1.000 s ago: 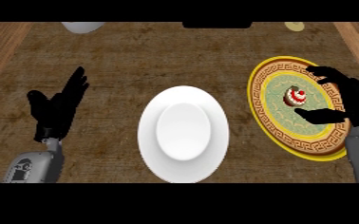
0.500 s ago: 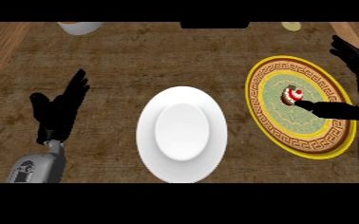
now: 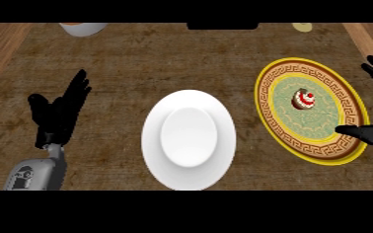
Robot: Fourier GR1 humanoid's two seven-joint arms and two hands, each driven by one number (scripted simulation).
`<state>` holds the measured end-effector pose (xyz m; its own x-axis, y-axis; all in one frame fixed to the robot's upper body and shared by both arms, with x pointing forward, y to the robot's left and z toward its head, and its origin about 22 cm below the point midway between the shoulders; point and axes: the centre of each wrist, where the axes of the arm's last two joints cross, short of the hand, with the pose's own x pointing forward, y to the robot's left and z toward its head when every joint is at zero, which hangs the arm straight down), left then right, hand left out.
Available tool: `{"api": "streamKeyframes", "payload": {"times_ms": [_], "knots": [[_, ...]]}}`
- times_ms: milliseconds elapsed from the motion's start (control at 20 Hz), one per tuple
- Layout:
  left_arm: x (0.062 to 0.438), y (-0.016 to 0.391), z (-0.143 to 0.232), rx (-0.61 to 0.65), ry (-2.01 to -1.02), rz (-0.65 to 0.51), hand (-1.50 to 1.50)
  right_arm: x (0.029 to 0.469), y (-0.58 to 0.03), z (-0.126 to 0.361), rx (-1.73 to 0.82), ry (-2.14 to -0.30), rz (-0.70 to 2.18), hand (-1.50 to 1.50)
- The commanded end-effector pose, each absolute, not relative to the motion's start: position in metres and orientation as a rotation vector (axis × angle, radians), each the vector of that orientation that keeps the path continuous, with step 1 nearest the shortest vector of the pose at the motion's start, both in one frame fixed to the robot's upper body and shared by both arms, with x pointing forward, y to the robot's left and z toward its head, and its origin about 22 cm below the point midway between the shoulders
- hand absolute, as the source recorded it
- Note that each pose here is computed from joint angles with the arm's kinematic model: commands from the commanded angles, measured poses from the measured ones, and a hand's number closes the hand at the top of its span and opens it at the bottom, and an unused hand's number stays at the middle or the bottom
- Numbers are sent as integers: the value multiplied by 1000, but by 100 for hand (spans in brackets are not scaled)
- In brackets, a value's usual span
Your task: Pick the cupcake from the plate and place it in the plate
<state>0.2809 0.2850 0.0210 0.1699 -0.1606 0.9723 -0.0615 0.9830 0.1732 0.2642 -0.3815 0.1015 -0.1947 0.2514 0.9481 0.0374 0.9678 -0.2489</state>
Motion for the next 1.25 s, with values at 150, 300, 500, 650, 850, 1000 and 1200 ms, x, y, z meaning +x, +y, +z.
{"api": "streamKeyframes", "payload": {"times_ms": [150, 300, 500, 650, 850, 1000, 1200], "knots": [[280, 273, 22, 181, -1410, -66, 0, 257, -440, 98, -209, -1797, 170, -150], [276, 305, 38, 160, -1407, -93, 0, 263, -437, 83, -195, -1781, 153, -150], [285, 301, 28, 187, -1404, -83, 0, 258, -470, 88, -236, -1782, 162, -150], [285, 307, 9, 165, -1402, -76, 0, 241, -475, 72, -237, -1791, 156, -150], [294, 289, 20, 182, -1413, -77, 0, 255, -494, 72, -266, -1757, 184, -150], [274, 298, 22, 180, -1403, -90, 0, 236, -519, 74, -315, -1732, 194, -150], [287, 277, 4, 172, -1403, -101, 0, 242, -535, 78, -315, -1717, 202, -150]]}}
